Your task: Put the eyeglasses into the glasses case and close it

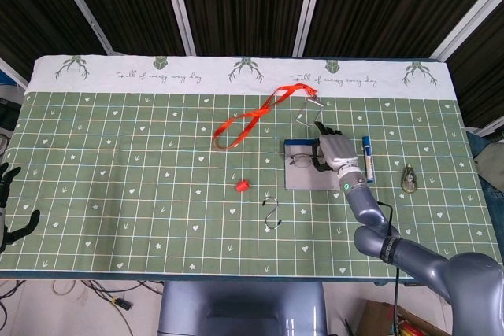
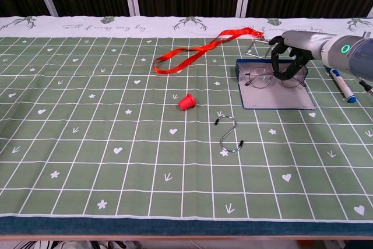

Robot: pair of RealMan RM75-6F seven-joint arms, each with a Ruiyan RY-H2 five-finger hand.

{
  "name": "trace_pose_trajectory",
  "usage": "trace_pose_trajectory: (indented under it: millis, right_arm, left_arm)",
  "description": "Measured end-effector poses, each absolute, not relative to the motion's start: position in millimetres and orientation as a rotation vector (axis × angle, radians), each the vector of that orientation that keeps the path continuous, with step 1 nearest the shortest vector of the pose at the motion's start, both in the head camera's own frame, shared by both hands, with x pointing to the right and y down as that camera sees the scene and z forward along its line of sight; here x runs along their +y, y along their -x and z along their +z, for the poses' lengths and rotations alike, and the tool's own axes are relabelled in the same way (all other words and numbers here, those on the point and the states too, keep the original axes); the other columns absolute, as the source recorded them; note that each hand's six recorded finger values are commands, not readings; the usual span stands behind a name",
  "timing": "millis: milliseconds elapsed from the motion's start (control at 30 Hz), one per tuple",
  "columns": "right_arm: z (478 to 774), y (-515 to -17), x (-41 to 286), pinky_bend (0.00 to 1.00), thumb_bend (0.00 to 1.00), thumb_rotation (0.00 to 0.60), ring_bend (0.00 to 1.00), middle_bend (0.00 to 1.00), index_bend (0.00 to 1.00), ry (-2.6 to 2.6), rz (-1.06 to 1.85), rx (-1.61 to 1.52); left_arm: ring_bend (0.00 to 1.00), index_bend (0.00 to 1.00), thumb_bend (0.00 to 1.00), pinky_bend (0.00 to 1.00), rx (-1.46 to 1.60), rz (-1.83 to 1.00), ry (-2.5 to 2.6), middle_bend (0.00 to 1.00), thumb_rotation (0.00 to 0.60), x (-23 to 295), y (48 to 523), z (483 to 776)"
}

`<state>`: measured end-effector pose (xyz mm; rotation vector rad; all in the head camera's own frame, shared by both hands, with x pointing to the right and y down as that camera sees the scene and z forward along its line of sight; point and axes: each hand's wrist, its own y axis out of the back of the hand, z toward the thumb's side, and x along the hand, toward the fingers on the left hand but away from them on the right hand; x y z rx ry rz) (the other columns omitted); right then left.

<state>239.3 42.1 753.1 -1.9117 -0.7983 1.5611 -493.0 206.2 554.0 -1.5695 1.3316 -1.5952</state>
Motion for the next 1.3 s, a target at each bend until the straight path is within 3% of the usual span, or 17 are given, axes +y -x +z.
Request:
trace_pose_trajectory:
  millis: [667,900,1300]
  right_arm:
    - [758.5,-220.2,34.1,0.18,0.51,0.6,0.14,0.02,0.65,1.929,1.523,-0.787]
    - [762.1,-224.4,31.5,0.18,0.51,0.6,0.13,0.01,0.53,1.926,1.56,-0.784]
    - [761.1,-232.2,28.1,0.18,0.51,0.6,0.13,0.01,0.5,1.905,1.589,-0.788]
  left_arm:
    - [0.0,0.1,0.34,0.0,1.339,-1.598,1.569,0.0,0.6,205.9,493.5,553.9]
    - [0.0,0.1,0.34,0.0,1.339,-1.598,1.57,0.0,0.6,206.0,493.8,553.7]
    - [0.0,0.1,0.34,0.0,1.338,-1.597,1.567,0.0,0.6,206.1,493.4,553.9]
